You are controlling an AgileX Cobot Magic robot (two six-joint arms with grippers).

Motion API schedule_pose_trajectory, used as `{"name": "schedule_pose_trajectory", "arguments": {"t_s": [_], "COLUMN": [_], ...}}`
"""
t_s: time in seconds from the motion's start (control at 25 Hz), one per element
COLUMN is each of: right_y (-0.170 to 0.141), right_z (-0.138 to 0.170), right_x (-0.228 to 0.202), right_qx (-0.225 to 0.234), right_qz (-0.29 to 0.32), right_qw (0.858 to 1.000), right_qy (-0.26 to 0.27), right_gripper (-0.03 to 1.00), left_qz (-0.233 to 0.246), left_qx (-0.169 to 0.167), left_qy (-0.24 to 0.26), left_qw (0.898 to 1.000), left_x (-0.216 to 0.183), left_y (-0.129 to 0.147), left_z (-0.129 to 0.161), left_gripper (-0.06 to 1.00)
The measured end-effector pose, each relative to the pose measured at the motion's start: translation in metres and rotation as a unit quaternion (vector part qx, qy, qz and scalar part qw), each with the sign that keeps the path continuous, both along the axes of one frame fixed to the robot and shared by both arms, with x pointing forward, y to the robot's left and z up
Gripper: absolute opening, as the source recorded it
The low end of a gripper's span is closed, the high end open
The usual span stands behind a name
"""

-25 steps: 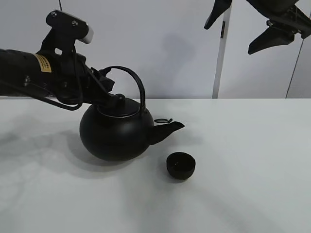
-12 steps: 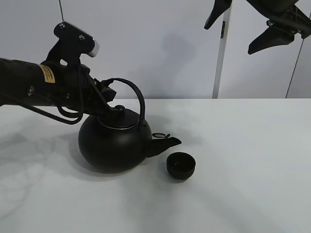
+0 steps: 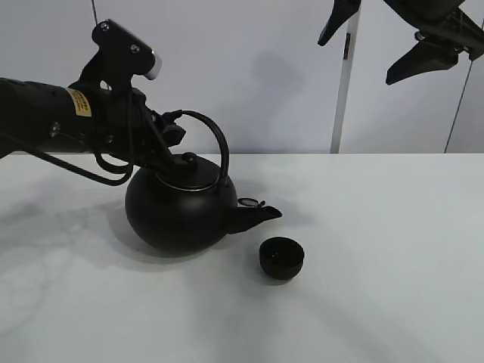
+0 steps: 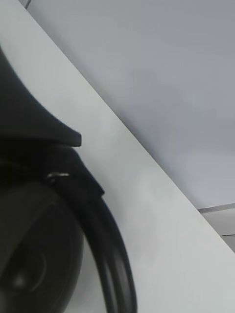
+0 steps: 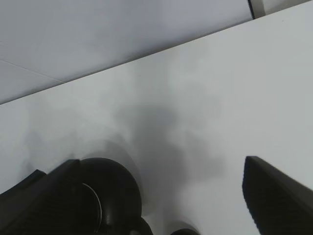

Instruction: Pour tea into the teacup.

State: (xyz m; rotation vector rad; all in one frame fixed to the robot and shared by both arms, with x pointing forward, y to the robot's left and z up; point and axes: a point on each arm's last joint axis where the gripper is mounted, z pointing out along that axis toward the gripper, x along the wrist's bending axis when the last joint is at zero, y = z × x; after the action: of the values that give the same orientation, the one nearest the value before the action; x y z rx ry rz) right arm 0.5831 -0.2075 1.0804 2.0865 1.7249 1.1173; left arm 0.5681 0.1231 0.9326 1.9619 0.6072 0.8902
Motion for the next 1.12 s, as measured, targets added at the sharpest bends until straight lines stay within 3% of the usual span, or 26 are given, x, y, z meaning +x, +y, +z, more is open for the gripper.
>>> {"name": "schedule_pose_trajectory", "arguments": {"t_s": [0.68, 1.12], "right_y": [0.000, 0.000], "right_z": [0.000, 0.000], "right_x": [0.000, 0.000], "right_qx": [0.000, 0.000], "right_qz": [0.000, 0.000], "right_qw": [1.000, 1.000], "right_qy": [0.000, 0.000], "right_gripper": [0.61, 0.61], "left_qz": [-0.015, -0.034], "left_qx": [0.015, 0.042], "left_qy": [-0.020, -0.028], "left_qw": [1.000, 0.998], "left_x": [0.004, 0.004], "left_y": [-0.006, -0.014], "left_z": [0.006, 0.010], "left_gripper": [0.10, 0.10]}}
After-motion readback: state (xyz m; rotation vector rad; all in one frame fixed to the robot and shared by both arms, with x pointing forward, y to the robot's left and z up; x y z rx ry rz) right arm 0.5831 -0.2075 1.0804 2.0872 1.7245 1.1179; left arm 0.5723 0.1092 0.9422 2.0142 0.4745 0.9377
